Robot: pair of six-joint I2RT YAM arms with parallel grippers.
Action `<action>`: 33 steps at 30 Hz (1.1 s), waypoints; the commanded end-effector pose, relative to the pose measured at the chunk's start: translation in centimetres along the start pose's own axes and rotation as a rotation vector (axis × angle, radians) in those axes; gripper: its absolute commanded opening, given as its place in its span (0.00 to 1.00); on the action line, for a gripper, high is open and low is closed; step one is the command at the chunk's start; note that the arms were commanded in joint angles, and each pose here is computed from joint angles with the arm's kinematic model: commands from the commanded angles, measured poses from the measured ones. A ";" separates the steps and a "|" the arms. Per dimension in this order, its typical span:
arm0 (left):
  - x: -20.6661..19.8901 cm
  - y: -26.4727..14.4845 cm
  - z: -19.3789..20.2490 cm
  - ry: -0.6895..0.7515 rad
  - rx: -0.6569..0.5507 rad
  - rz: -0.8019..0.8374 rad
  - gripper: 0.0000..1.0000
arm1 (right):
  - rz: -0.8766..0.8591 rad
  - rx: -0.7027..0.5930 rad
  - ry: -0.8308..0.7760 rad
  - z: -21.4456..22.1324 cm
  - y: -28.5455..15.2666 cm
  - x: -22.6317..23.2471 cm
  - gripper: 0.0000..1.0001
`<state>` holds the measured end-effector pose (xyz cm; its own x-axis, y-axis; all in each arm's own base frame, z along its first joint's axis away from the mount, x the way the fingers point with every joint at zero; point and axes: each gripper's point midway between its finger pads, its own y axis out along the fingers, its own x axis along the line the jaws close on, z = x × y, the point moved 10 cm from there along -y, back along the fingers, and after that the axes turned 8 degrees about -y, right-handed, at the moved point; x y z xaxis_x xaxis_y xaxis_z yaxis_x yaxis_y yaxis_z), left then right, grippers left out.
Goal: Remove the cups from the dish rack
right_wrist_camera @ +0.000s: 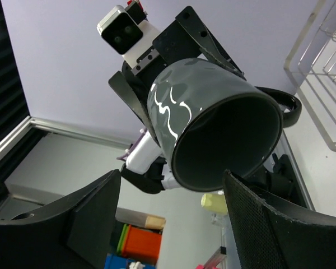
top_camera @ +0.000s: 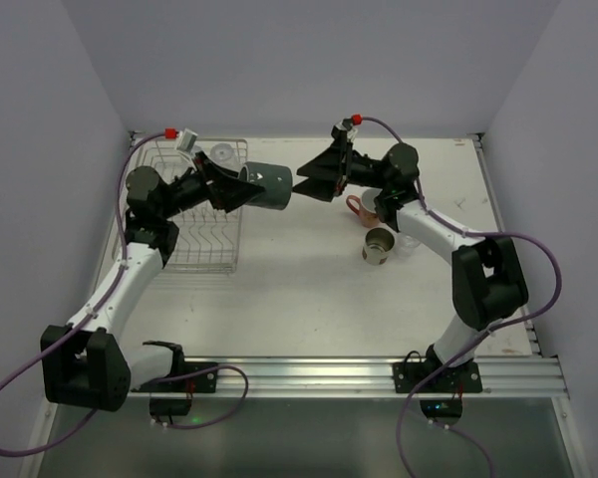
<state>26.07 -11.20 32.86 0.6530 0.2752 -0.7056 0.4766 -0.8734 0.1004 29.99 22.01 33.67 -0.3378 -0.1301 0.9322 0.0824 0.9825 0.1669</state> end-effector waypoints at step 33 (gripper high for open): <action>-2.2 1.6 -2.3 0.182 -0.100 -0.192 1.00 | 0.000 0.023 -0.068 -0.5 0.8 1.0 0.00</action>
<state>26.87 -13.91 33.02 0.6360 0.3360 -0.6947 0.5097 -0.8588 0.0512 30.27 23.96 33.67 -0.3282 -0.1830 0.9267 0.0092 0.9804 0.1969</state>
